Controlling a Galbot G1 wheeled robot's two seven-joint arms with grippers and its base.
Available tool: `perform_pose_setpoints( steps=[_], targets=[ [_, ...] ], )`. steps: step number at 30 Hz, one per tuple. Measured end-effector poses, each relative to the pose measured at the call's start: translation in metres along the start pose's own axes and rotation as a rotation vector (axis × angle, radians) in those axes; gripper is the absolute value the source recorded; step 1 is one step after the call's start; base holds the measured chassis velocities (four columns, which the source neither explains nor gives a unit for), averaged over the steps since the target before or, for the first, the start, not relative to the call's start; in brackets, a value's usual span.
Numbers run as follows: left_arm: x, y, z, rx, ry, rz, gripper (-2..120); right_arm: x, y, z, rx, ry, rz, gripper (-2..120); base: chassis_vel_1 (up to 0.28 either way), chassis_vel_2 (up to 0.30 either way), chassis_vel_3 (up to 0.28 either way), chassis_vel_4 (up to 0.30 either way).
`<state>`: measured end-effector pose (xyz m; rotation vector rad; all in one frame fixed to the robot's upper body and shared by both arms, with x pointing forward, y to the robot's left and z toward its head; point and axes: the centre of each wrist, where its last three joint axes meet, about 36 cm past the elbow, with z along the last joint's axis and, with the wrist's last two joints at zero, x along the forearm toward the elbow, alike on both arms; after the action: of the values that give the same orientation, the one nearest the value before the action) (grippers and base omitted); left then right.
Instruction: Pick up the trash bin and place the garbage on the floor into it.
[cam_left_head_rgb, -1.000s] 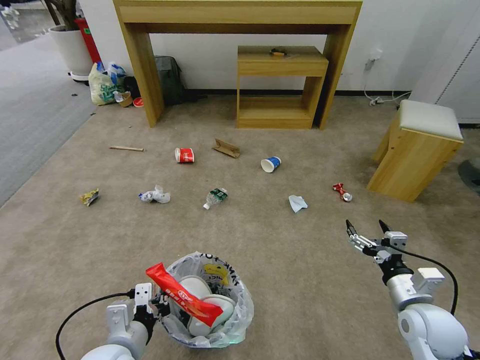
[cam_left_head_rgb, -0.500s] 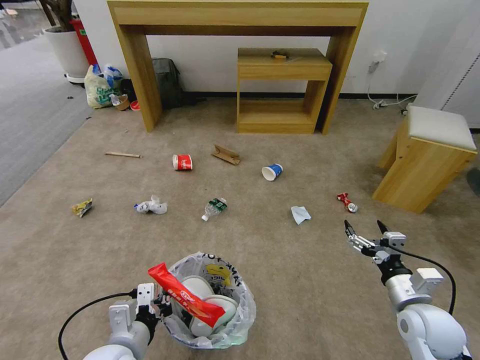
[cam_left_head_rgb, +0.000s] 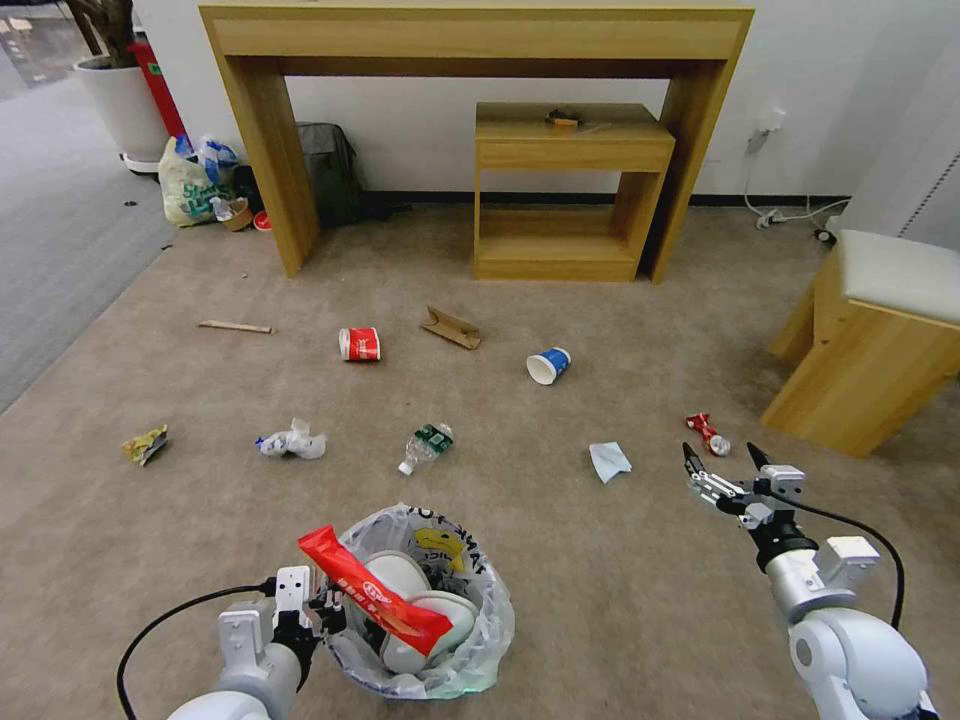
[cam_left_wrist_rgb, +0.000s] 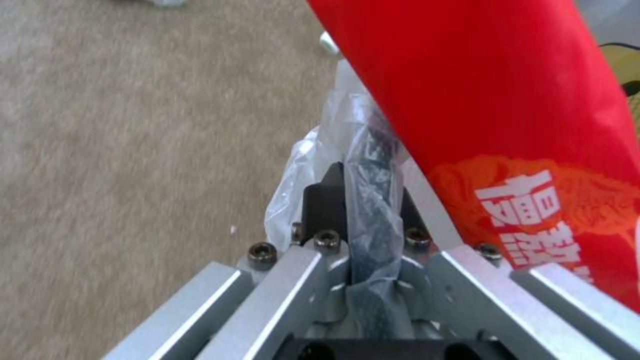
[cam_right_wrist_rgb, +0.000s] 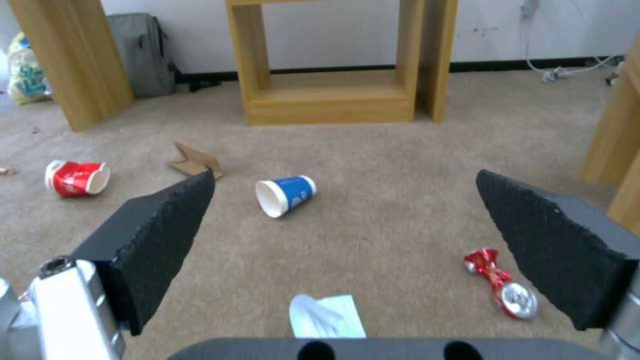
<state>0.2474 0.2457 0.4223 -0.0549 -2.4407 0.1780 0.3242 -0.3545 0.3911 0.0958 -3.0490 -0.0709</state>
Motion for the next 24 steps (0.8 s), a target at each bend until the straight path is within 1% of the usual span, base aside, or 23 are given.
perform_pose_setpoints(
  steps=[9,11,12,13,16,17,20,21,23,24],
  targets=[
    [0.001,0.000,-0.001,-0.001,-0.003,0.002,0,0.000,0.006,0.006,-0.001,0.027,-0.018,100,-0.155,0.168,0.158,-0.149],
    [0.001,0.000,-0.001,-0.001,-0.003,0.002,0,-0.001,0.004,0.012,0.020,0.075,-0.016,100,-0.160,0.158,0.161,-0.178],
    [0.001,0.001,-0.001,-0.001,-0.003,0.001,0,-0.002,0.000,0.018,0.036,0.115,-0.013,100,-0.153,0.155,0.176,-0.146],
    [0.001,0.001,-0.001,-0.001,-0.003,0.001,0,-0.002,0.000,0.018,0.036,0.115,-0.013,100,-0.153,0.155,0.176,-0.146],
    [0.001,0.001,-0.001,-0.001,-0.006,0.001,0,-0.011,-0.017,0.038,0.059,0.193,-0.027,100,-0.114,0.131,0.099,-0.117],
    [0.001,0.001,-0.001,-0.001,-0.006,0.001,0,-0.011,-0.017,0.038,0.059,0.193,-0.027,100,-0.095,0.088,0.091,-0.102],
    [0.005,0.001,0.001,-0.003,-0.001,0.000,0,-0.022,-0.044,0.070,0.075,0.309,-0.090,100,-0.018,0.029,0.011,-0.016],
    [0.005,0.001,0.001,-0.003,-0.001,0.000,0,-0.022,-0.044,0.070,0.075,0.309,-0.090,100,0.000,0.000,0.000,0.000],
    [0.009,0.000,0.005,-0.007,0.004,0.000,0,-0.028,-0.057,0.084,0.099,0.387,-0.145,100,0.000,0.000,0.000,0.000],
    [0.009,0.000,0.005,-0.007,0.004,0.000,0,-0.028,-0.057,0.084,0.099,0.387,-0.145,100,0.000,0.000,0.000,0.000]
  ],
)
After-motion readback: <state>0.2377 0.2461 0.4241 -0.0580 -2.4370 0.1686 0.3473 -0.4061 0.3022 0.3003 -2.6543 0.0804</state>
